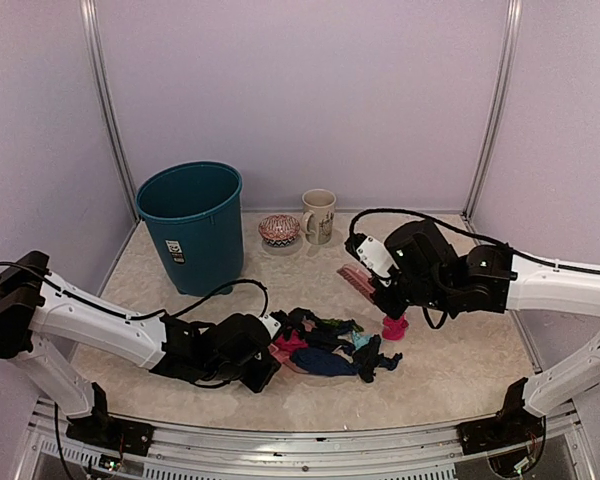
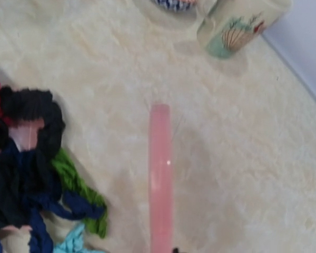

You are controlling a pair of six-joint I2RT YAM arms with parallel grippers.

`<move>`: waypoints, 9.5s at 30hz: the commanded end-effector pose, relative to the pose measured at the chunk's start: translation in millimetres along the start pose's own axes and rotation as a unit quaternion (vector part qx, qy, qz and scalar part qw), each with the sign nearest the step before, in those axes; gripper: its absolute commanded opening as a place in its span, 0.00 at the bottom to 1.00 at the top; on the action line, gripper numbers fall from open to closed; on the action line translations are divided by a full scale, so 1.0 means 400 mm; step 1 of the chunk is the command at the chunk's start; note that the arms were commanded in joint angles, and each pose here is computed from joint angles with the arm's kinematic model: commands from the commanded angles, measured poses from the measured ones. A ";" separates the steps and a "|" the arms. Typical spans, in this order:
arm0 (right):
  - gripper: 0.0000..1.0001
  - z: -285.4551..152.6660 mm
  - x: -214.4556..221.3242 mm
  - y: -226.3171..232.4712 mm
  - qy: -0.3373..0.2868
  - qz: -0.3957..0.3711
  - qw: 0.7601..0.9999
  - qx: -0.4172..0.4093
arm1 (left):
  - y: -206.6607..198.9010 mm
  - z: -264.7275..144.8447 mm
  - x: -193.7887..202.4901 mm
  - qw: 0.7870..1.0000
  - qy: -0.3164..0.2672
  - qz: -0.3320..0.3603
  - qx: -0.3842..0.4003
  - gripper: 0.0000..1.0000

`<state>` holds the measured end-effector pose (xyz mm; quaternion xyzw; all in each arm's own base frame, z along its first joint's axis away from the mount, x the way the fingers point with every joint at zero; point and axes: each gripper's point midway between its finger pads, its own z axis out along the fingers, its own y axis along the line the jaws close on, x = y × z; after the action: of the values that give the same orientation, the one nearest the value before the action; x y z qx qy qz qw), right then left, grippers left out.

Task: Sweep away the paper scraps from the table
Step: Sweep the paper scraps into the dustpan, then dump the paper scraps in the dustpan into the trash bin, then sweep the paper scraps at the center of the board.

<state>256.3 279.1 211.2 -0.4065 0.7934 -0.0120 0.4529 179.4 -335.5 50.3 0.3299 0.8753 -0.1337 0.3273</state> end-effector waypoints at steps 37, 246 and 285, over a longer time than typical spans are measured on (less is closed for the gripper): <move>0.00 -0.217 0.055 -0.207 -0.101 0.177 0.969 0.138 | 0.004 -0.181 -0.299 0.985 -0.173 -0.003 -0.018 0.00; 0.00 0.516 -0.181 0.214 -0.148 -0.440 0.884 -0.051 | 0.267 -0.540 -0.452 0.964 -0.267 -0.003 0.003 0.00; 0.00 0.011 -0.064 0.057 -0.158 -0.338 0.928 0.013 | 0.262 -0.509 -0.445 0.969 -0.248 -0.002 0.007 0.00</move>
<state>227.4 329.6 195.0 -0.6942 0.5101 -0.0356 0.5066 251.6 -250.0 315.4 0.2886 0.7708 -0.2127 0.5266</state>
